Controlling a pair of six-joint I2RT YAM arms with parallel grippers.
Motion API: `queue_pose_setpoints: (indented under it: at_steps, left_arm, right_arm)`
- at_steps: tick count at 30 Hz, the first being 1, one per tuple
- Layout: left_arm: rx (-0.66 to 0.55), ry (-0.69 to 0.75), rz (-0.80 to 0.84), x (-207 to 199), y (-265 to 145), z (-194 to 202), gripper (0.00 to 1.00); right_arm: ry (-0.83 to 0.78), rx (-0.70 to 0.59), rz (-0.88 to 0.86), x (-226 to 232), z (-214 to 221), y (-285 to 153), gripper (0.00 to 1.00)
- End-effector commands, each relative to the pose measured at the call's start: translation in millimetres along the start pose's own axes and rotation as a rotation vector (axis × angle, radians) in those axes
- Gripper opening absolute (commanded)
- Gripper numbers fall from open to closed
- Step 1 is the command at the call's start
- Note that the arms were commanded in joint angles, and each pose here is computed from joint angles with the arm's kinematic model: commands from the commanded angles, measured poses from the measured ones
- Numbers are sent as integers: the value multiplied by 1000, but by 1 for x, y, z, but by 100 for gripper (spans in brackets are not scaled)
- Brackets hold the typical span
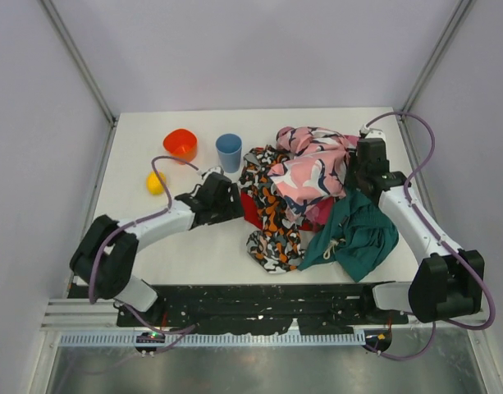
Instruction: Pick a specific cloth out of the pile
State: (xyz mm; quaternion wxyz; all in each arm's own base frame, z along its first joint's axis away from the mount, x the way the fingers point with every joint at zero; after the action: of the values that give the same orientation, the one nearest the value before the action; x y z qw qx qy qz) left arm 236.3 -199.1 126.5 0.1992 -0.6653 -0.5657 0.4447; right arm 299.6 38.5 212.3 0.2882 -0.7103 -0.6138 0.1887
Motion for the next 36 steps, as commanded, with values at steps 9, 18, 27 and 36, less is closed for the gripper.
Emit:
queue_pose_setpoints:
  at_steps: [9, 18, 27, 36]
  left_arm:
    - [110, -107, 29, -40, 86, -24, 44]
    - [157, -75, 262, -74, 89, -28, 0]
    - [-74, 205, 607, -142, -47, -74, 0]
    - [-264, 385, 768, -173, -170, -106, 0]
  right_arm:
    - [-14, 0, -44, 1, 8, 3, 5]
    - [-147, -8, -287, 35, 12, -12, 5]
    - [-241, 77, -131, 73, 41, -7, 5]
    - [-228, 134, 355, 24, 54, 14, 5]
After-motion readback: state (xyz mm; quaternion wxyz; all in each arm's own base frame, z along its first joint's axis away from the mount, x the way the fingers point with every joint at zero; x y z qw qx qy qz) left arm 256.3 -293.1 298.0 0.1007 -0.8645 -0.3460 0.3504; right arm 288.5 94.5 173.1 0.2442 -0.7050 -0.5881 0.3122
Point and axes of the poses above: each gripper's point midway between its finger pads, its own y axis out along the fingers, its own x axis along the line the jaws close on, z = x × y, the point moved 8 cm from there along -y, back along the fingers, and after that the axes turned 1 degree about y, right-handed, at the moved point
